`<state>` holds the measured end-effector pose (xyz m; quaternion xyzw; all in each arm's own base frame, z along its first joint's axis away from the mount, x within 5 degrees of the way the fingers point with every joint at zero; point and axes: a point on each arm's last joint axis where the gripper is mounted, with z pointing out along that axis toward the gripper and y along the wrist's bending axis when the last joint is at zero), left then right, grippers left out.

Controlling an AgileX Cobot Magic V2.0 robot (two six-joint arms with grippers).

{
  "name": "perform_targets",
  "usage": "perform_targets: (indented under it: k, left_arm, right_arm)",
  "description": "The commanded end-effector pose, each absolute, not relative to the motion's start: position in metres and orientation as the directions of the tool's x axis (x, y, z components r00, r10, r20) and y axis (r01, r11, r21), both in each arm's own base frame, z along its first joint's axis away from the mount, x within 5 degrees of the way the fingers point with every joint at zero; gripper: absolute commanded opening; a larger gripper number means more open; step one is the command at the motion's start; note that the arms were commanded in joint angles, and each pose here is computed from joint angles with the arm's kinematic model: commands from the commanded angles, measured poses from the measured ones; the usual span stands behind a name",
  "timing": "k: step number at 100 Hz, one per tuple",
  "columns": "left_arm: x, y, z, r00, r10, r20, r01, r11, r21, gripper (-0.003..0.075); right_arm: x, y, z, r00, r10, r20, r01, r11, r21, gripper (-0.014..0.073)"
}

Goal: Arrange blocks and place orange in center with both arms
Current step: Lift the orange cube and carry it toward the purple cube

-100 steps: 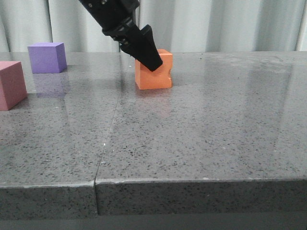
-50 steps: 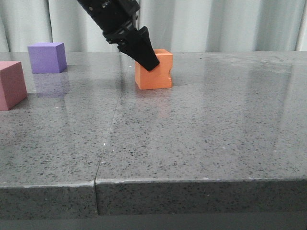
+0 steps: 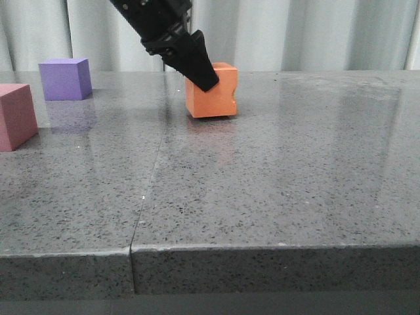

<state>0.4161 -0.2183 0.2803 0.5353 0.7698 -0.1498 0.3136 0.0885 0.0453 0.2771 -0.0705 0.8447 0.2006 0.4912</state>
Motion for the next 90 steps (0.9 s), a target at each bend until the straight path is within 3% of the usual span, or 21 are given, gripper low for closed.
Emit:
perform_targets:
  k: [1, 21, 52, 90]
  left_arm:
    - [0.405, -0.216, 0.336, -0.212, 0.632, -0.745, 0.88, 0.456, 0.136, 0.0295]
    - [0.402, -0.199, 0.359, -0.403, 0.508, -0.762, 0.764, 0.644, 0.025, 0.0295]
    - [0.396, -0.153, 0.39, -0.557, 0.367, -0.745, 0.531, 0.847, 0.021, 0.0294]
    - [0.387, -0.087, 0.403, -0.73, 0.175, -0.66, 0.171, 0.983, 0.071, 0.0294]
  right_arm:
    - [0.091, 0.046, 0.292, -0.423, 0.097, -0.901, -0.345, 0.902, 0.259, -0.0067]
    - [0.091, 0.046, 0.292, -0.423, 0.097, -0.901, -0.345, 0.902, 0.259, -0.0067]
    - [0.091, 0.046, 0.292, -0.423, 0.097, -0.901, -0.345, 0.902, 0.259, -0.0067]
    - [0.091, 0.046, 0.292, -0.423, 0.097, -0.901, -0.345, 0.902, 0.259, -0.0067]
